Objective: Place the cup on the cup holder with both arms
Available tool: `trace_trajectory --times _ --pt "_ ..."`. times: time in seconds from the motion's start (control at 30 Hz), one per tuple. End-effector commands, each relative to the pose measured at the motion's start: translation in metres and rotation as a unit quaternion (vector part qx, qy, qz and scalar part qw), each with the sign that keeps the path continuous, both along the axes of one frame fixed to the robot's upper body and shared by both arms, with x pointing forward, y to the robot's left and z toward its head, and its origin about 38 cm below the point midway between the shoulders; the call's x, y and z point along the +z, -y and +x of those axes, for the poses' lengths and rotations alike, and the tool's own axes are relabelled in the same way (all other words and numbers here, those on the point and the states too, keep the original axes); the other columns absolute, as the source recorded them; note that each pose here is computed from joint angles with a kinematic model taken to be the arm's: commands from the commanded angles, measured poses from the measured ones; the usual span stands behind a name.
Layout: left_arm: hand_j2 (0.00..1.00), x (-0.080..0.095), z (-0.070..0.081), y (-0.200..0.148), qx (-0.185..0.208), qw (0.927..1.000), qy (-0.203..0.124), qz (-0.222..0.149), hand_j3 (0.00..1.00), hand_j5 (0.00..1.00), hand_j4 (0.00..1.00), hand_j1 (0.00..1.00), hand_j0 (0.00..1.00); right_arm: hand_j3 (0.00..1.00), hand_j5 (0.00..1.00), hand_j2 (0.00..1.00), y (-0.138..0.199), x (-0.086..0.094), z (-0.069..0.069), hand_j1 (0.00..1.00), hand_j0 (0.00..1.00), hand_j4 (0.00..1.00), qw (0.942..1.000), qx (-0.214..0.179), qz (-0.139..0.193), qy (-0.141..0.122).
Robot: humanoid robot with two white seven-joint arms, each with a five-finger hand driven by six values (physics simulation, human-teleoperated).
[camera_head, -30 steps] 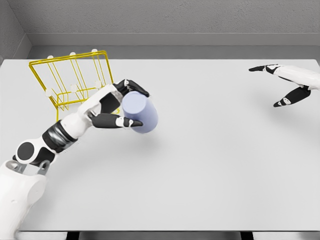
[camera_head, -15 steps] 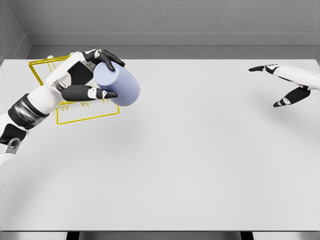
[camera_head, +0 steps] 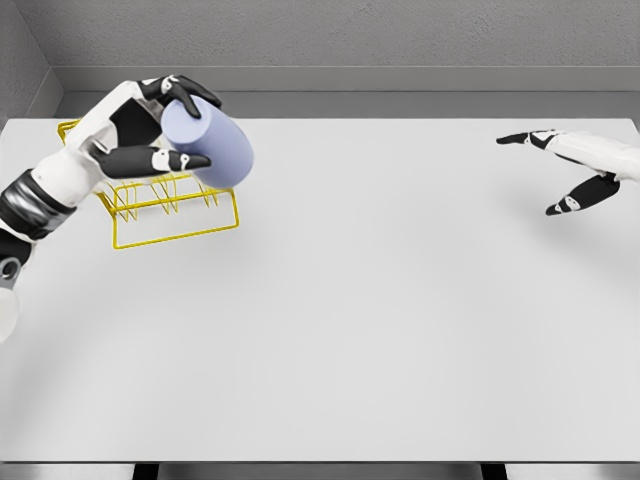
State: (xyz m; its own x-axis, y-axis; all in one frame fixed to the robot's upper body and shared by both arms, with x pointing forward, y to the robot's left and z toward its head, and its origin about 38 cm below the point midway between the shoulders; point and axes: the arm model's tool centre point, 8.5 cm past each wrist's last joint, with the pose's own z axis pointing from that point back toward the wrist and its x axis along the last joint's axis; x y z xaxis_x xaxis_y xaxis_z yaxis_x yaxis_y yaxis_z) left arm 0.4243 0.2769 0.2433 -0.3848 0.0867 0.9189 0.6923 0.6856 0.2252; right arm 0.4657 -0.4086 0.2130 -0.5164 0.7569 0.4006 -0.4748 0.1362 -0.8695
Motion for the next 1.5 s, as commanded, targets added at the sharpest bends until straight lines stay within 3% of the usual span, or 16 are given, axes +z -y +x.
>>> trace_trajectory --times 0.0,0.4,0.53,1.07,1.1,1.17,1.2,1.23,1.3,1.47 --pt "0.37 -0.001 0.001 -0.007 0.007 1.0 -0.005 0.001 0.37 0.37 0.37 0.37 0.37 1.0 1.0 1.0 0.001 0.0 0.0 1.0 1.0 1.0 1.0 -0.001 0.002 -0.002" --pt "0.38 0.003 0.007 -0.03 0.037 0.9993 -0.006 0.01 0.38 0.38 0.38 0.38 0.38 1.0 1.0 1.0 0.0 -0.001 0.0 1.0 1.0 1.0 1.0 0.0 0.002 -0.003" --pt "0.37 -0.006 0.012 -0.036 0.049 0.9984 -0.023 0.014 0.37 0.37 0.37 0.37 0.37 1.0 1.0 1.0 0.0 -0.002 0.0 1.0 1.0 1.0 1.0 0.0 0.002 -0.003" --pt "0.38 -0.015 0.012 -0.032 0.046 0.9984 -0.033 0.011 0.38 0.38 0.38 0.38 0.38 1.0 1.0 1.0 -0.001 -0.002 0.0 1.0 1.0 1.0 1.0 0.001 0.002 -0.004" --pt "0.39 -0.015 0.012 -0.031 0.045 0.9984 -0.032 0.011 0.39 0.39 0.39 0.39 0.39 1.0 1.0 1.0 -0.001 -0.002 0.0 1.0 1.0 1.0 1.0 0.001 0.002 -0.004" --pt "0.63 -0.014 0.011 -0.03 0.045 0.9984 -0.028 0.018 0.63 0.63 0.63 0.63 0.63 1.0 1.0 1.0 -0.001 -0.002 0.0 1.0 1.0 1.0 1.0 0.001 0.002 -0.004" --pt "0.8 -0.014 0.011 -0.03 0.045 0.9984 -0.026 0.024 0.8 0.8 0.8 0.8 0.8 1.0 1.0 1.0 -0.002 -0.003 0.0 1.0 1.0 1.0 1.0 0.001 0.002 -0.004" --pt "0.88 -0.015 0.01 -0.03 0.046 0.9983 -0.027 0.024 0.88 0.88 0.88 0.88 0.88 1.0 1.0 1.0 -0.002 -0.003 0.0 1.0 1.0 1.0 1.0 0.001 0.002 -0.004" --pt "0.95 -0.014 0.01 -0.031 0.046 0.9983 -0.026 0.025 0.95 0.95 0.95 0.95 0.95 1.0 1.0 1.0 -0.003 -0.003 0.0 1.0 1.0 1.0 1.0 0.002 0.003 -0.004" --pt "0.98 -0.01 0.007 -0.029 0.043 0.9986 -0.019 0.026 0.98 0.98 0.98 0.98 0.98 1.0 1.0 1.0 -0.003 -0.003 0.0 1.0 1.0 1.0 1.0 0.002 0.003 -0.004"
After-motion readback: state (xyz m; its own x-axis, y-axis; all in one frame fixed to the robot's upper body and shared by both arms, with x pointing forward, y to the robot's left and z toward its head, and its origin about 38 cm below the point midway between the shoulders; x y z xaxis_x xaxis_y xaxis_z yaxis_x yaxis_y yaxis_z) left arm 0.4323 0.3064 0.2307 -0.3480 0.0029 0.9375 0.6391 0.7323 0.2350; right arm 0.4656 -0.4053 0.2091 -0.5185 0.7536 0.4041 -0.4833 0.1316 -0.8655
